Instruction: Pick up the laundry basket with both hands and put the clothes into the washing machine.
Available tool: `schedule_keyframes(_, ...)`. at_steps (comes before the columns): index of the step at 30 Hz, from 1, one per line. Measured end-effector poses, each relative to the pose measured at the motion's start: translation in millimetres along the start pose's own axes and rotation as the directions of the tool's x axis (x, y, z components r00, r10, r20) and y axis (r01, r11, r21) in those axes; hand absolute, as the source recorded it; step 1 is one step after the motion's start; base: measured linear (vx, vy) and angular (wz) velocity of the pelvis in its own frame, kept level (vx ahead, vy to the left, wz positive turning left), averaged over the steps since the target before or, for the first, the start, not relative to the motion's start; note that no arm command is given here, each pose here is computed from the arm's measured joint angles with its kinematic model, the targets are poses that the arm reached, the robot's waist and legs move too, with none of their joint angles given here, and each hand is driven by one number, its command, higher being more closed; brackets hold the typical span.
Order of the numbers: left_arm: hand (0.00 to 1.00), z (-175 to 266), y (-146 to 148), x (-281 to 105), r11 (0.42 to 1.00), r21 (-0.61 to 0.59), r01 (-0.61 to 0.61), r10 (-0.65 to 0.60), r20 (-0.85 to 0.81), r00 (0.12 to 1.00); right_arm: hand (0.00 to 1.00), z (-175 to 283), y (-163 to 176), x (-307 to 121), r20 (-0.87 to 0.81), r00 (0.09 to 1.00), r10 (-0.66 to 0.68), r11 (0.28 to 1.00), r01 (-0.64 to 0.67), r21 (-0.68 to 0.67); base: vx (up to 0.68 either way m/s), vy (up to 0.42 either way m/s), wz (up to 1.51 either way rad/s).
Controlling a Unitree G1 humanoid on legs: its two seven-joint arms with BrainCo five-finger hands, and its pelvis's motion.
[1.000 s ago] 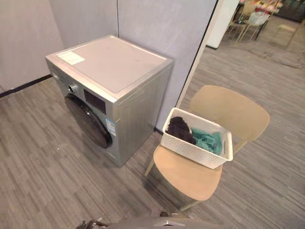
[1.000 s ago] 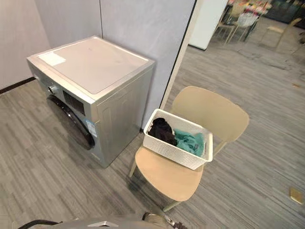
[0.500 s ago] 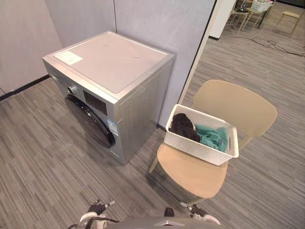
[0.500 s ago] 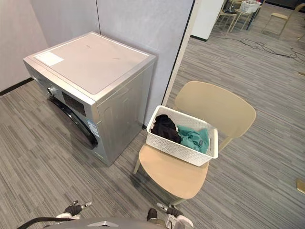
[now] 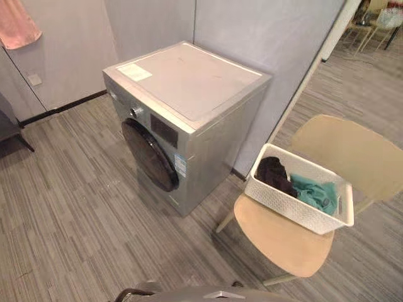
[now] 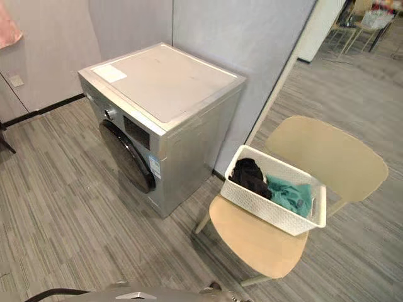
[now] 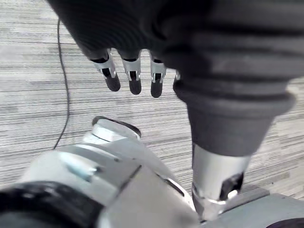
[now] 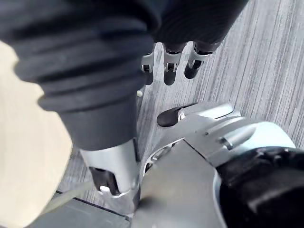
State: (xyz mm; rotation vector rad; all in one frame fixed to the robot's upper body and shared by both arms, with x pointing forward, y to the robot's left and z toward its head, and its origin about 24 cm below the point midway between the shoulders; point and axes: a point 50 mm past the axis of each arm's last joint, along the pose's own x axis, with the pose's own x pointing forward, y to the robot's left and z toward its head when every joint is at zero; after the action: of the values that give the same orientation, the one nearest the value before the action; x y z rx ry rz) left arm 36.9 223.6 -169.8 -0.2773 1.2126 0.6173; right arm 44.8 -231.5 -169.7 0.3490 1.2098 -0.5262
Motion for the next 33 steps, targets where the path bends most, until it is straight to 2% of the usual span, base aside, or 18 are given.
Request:
schedule_keyframes(2, 0.00, 9.7, 0.8, 0.9, 0.998, 0.056, 0.008, -0.010, 0.032, 0.999, 0.00, 0.5, 7.7, 0.8, 0.001, 1.000, 0.019, 1.000, -0.019, -0.021, 0.22, 0.225, 0.34)
schedule_keyframes(5, 0.00, 20.2, -17.6, 1.5, 0.983, 0.169, 0.065, -0.077, 0.063, 0.995, 0.00, 6.4, 12.9, 1.6, 0.016, 0.999, 0.038, 0.997, -0.037, -0.066, 0.16, 0.238, 0.27)
schedule_keyframes(9, 0.00, 17.8, -35.3, -0.2, 0.932, 0.341, 0.123, -0.151, 0.057, 0.987, 0.00, 37.5, 8.9, 1.4, 0.130, 0.991, 0.025, 0.992, -0.008, -0.130, 0.20, 0.324, 0.24)
schedule_keyframes(11, 0.00, 23.9, -35.0, 0.2, 0.891, 0.439, 0.120, -0.168, 0.072, 0.983, 0.00, 53.2, 23.3, 1.0, 0.188, 0.980, 0.069, 0.986, -0.038, -0.165, 0.30, 0.240, 0.11)
schedule_keyframes(14, 0.00, 26.0, -24.7, 1.3, 0.866, 0.490, 0.100, -0.153, 0.069, 0.986, 0.00, 51.3, 54.9, 1.2, 0.175, 0.970, 0.170, 0.969, -0.132, -0.211, 0.21, 0.076, -0.02)
schedule_keyframes(15, 0.00, 25.7, -24.7, 1.5, 0.865, 0.492, 0.101, -0.152, 0.066, 0.986, 0.00, 48.6, 66.4, 0.4, 0.171, 0.961, 0.216, 0.959, -0.176, -0.223, 0.31, 0.046, 0.07)
schedule_keyframes(19, 0.00, 26.0, -24.9, 1.6, 0.893, 0.438, 0.098, -0.143, 0.071, 0.987, 0.00, 47.9, 73.7, -0.6, 0.168, 0.950, 0.264, 0.947, -0.222, -0.231, 0.29, -0.024, 0.23)
schedule_keyframes(23, 0.00, 20.7, -41.9, -0.3, 0.898, 0.415, 0.144, -0.183, 0.057, 0.981, 0.00, 57.7, 57.6, 0.8, 0.187, 0.957, 0.220, 0.962, -0.180, -0.207, 0.21, -0.002, 0.20)
schedule_keyframes(30, 0.00, 22.5, -38.7, -0.5, 0.925, 0.355, 0.131, -0.168, 0.076, 0.983, 0.00, 54.7, 64.5, 1.7, 0.163, 0.961, 0.226, 0.956, -0.186, -0.229, 0.13, -0.016, 0.08)
schedule_keyframes(33, 0.00, 20.1, -36.0, -0.5, 0.936, 0.333, 0.118, -0.151, 0.074, 0.986, 0.00, 68.4, 87.9, -0.1, 0.187, 0.943, 0.275, 0.935, -0.216, -0.282, 0.06, 0.101, -0.57)
